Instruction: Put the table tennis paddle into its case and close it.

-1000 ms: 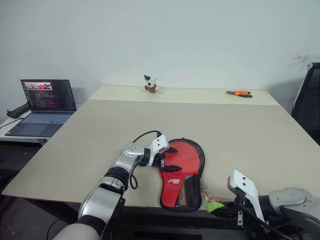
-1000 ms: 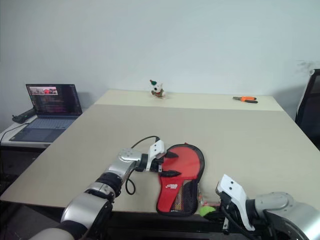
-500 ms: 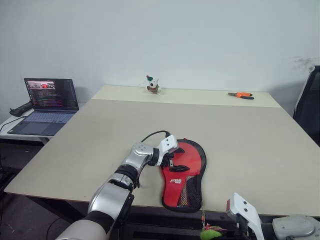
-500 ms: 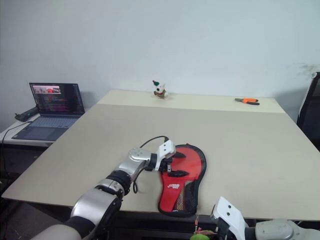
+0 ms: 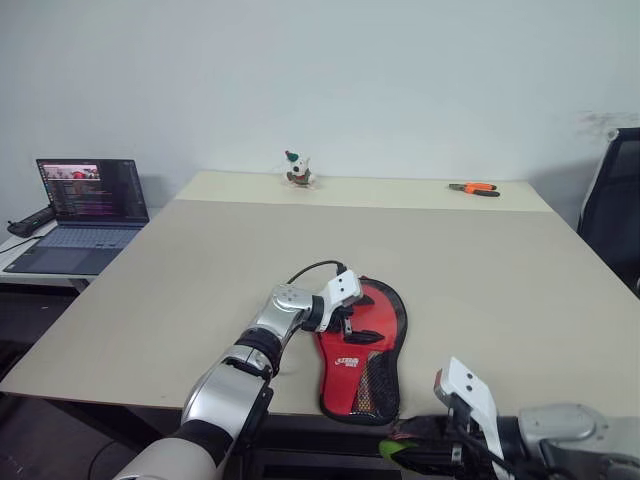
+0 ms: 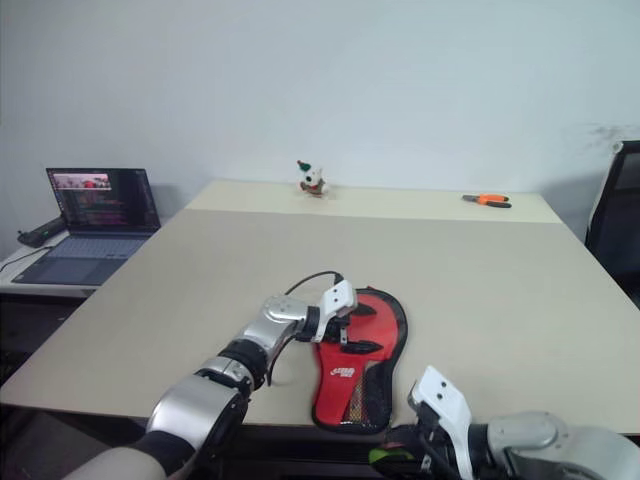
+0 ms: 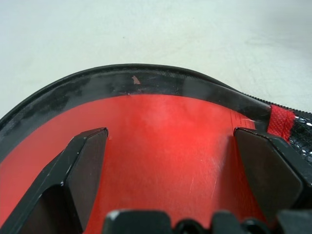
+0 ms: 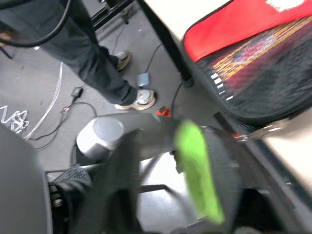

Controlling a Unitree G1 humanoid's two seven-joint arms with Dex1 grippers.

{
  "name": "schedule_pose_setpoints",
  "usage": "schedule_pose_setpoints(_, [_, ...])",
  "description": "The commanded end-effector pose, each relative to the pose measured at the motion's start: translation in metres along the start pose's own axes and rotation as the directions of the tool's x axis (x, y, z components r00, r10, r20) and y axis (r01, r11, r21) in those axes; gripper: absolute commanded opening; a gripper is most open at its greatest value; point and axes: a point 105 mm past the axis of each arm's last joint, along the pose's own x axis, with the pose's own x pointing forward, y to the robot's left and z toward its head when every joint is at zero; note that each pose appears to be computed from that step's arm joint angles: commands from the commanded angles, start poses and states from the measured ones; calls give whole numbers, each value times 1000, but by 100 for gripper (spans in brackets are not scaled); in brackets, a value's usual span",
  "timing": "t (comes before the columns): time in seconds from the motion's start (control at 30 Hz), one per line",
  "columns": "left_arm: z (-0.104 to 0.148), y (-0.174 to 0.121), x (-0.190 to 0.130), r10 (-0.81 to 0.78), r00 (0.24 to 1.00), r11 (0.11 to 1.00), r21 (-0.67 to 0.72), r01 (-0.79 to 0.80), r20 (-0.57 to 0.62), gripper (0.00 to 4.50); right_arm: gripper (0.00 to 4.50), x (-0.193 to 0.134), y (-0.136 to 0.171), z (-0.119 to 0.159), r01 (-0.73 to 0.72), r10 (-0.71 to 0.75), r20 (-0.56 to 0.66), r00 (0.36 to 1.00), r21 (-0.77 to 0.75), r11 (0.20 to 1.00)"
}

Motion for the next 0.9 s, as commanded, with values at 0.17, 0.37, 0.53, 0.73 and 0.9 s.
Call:
schedule_pose_setpoints(0.17, [-30,4,-33,78,997,996,-49,-79,-28,450,247,-22,-37,50,46,-35,112,993,-95,994])
schedule_pose_setpoints(0.37, [-9,17,-87,196,977,981,-22,-195,88,450,247,-24,-117,90,264,-209,282,937,-175,949])
schedule_pose_setpoints(0.53, [-1,11,-124,269,958,963,-58,-265,101,450,247,-10,-163,98,328,-265,326,907,-154,932])
schedule_pose_setpoints(0.73, [14,3,-149,400,909,916,-99,-390,119,450,247,-10,-208,96,406,-325,327,887,-217,888])
schedule_pose_setpoints(0.9, [34,-5,-154,448,881,894,-110,-435,153,450,247,-33,-232,87,449,-385,318,867,-161,879])
